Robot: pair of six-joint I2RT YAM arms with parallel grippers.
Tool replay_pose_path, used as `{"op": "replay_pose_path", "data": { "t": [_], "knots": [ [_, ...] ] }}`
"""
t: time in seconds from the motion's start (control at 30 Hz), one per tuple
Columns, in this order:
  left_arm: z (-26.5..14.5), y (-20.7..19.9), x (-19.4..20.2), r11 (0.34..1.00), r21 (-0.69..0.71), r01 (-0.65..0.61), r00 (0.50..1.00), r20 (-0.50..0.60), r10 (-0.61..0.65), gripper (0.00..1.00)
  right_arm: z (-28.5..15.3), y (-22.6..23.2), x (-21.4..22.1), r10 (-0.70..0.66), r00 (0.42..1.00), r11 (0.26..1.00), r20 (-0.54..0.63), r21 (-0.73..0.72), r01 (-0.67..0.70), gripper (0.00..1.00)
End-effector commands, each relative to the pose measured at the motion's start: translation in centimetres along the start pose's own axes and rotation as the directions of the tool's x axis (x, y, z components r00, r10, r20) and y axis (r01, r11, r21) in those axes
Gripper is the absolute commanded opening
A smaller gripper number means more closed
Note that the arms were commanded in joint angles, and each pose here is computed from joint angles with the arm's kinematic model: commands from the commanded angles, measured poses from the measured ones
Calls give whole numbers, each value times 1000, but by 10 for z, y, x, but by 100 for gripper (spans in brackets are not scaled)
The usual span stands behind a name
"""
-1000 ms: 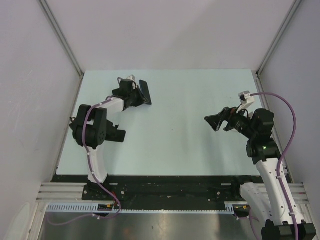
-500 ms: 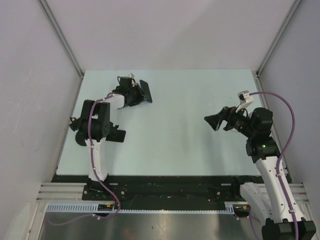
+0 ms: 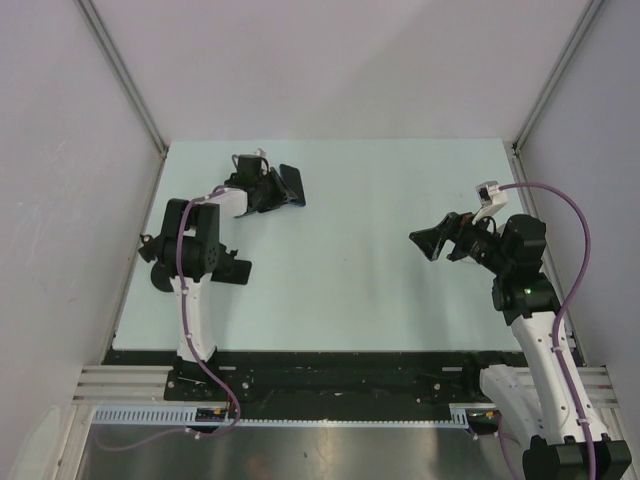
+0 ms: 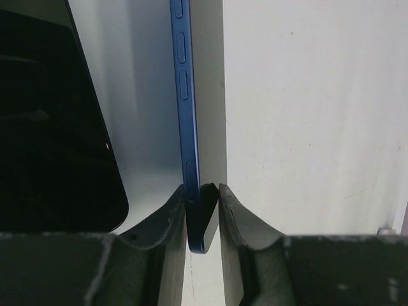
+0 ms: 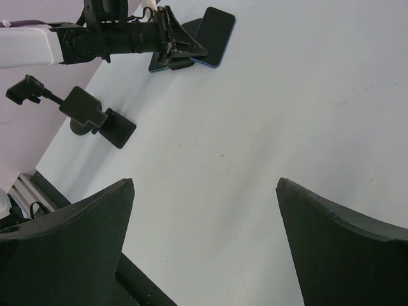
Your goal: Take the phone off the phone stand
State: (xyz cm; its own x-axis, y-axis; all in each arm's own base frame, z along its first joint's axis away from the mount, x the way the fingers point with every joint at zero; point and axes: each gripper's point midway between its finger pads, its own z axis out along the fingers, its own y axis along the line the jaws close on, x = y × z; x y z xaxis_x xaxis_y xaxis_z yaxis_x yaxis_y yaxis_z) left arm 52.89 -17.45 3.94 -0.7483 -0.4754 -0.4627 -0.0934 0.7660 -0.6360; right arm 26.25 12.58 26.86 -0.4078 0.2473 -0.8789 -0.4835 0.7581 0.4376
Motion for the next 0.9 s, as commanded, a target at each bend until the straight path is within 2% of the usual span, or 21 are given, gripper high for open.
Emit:
{"op": "replay_pose_path", "data": {
  "t": [0.0,0.1,0.17,0.2,0.4,0.6,0.67,0.87],
  "knots": [
    [-19,-10,-22,1000,-6,6,997,83,-6,26,-2,7,-21,-37,998,999,49,-10,37,100],
    [-23,-6,-23,999,-31,14,995,101,-11,25,-2,7,-20,-35,998,999,46,-11,36,100],
    [-26,-8,-25,999,-29,19,994,110,-16,28,-1,7,-19,-36,998,999,44,-13,37,100],
    [-26,-8,-24,999,-33,22,994,112,-19,34,-2,7,-20,-38,998,999,46,-14,38,100],
    [-42,-13,-29,999,-48,2,989,150,5,55,-2,8,-20,-35,998,999,48,-17,36,100],
    [-57,-29,-26,998,-46,-45,983,175,53,66,-3,8,-22,-42,998,999,56,-14,43,100],
    [-61,-44,-18,995,-26,-93,981,167,96,71,-3,7,-21,-41,998,999,53,-10,41,100],
    [-50,-73,24,986,27,-168,982,91,164,76,-3,6,-21,-41,998,999,50,-7,42,100]
  ]
}}
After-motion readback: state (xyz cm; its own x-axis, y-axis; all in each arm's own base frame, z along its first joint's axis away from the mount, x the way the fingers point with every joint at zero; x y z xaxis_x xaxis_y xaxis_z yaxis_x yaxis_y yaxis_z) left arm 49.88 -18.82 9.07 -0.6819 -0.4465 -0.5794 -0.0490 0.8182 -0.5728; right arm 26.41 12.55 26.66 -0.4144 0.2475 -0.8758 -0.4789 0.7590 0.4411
